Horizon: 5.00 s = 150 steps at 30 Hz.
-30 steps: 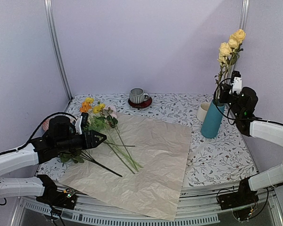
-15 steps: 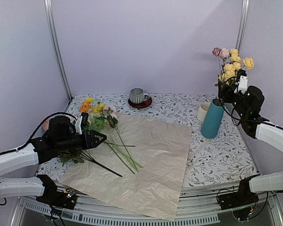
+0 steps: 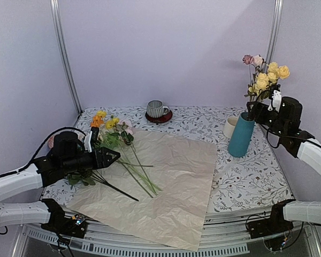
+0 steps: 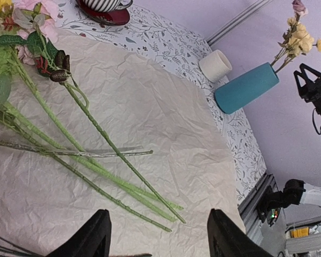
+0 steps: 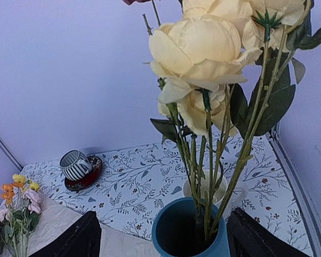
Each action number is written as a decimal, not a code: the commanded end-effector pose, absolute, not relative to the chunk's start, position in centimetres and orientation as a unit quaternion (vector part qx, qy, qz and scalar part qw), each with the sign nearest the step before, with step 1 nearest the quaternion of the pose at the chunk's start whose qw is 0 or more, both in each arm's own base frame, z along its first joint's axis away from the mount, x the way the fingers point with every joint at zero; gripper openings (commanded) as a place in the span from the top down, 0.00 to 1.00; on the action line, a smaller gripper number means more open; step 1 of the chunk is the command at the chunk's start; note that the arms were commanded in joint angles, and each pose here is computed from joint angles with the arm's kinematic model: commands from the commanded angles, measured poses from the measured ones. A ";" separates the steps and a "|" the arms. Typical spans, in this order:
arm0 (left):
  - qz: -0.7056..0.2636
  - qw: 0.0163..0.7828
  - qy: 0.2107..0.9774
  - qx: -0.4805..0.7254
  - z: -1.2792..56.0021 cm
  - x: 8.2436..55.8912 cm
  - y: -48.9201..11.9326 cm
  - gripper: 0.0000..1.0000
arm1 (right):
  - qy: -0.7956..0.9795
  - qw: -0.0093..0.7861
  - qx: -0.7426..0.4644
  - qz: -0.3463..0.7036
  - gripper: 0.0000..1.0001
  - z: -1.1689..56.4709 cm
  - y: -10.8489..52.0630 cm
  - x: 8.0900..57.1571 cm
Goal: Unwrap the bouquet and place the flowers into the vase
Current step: Place the fake flower in the vase, then pick up the fake flower from the flattened wrapping paper.
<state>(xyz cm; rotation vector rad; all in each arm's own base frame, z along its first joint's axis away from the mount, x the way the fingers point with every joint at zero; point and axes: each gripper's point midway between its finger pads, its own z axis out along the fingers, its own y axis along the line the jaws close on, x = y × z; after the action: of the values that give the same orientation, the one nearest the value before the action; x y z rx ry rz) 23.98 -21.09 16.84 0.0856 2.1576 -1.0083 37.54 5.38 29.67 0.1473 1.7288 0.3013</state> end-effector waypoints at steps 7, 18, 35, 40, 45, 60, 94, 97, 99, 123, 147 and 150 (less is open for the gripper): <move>-0.400 0.371 0.836 0.049 17.1 23.7 -21.6 0.36 | 0.771 0.612 0.098 0.149 0.12 32.5 4.8 34.1; -0.405 0.368 0.836 0.048 17.1 23.8 -21.9 0.36 | 0.741 0.628 -0.011 0.237 0.05 39.5 11.5 31.2; -0.403 0.366 0.837 0.047 17.1 23.9 -22.0 0.36 | 0.692 0.604 -0.243 0.311 0.02 36.2 28.2 30.6; -0.398 0.368 0.839 0.046 17.0 24.0 -21.9 0.36 | 0.710 0.590 -0.243 0.299 0.01 33.6 30.1 32.7; -0.394 0.365 0.843 0.045 16.6 24.2 -21.9 0.36 | 0.745 0.568 -0.216 0.276 0.01 29.9 30.6 35.0; -0.417 0.320 0.850 0.024 13.4 23.9 -24.1 0.36 | 0.767 0.527 -0.207 0.302 0.01 19.9 32.2 35.6; -0.339 0.311 0.872 -0.170 7.5 33.3 -25.8 0.55 | 0.768 0.475 -0.251 0.348 0.09 14.9 34.7 34.1; -0.330 0.295 0.879 -0.178 6.4 34.1 -25.9 0.56 | 0.769 0.474 -0.252 0.346 0.09 14.8 34.7 34.1; -0.317 0.284 0.886 -0.185 5.4 34.5 -25.8 0.56 | 0.769 0.475 -0.253 0.345 0.09 14.7 34.7 34.1; -0.401 0.330 0.850 -0.089 12.0 36.3 -28.8 1.00 | 0.771 0.472 -0.257 0.341 0.09 14.4 35.0 34.3; -0.517 0.427 0.711 0.210 23.1 22.7 -32.4 1.00 | 0.713 0.516 -0.246 0.407 0.06 24.3 33.5 30.6; -0.518 0.433 0.702 0.229 23.2 21.7 -32.7 0.99 | 0.702 0.500 -0.246 0.444 0.07 26.4 33.7 29.1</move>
<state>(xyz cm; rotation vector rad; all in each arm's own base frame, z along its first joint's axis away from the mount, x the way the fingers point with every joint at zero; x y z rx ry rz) 23.30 -32.08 21.22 0.4589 1.8832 -1.2790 31.10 33.20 23.45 -0.5950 1.7132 0.9416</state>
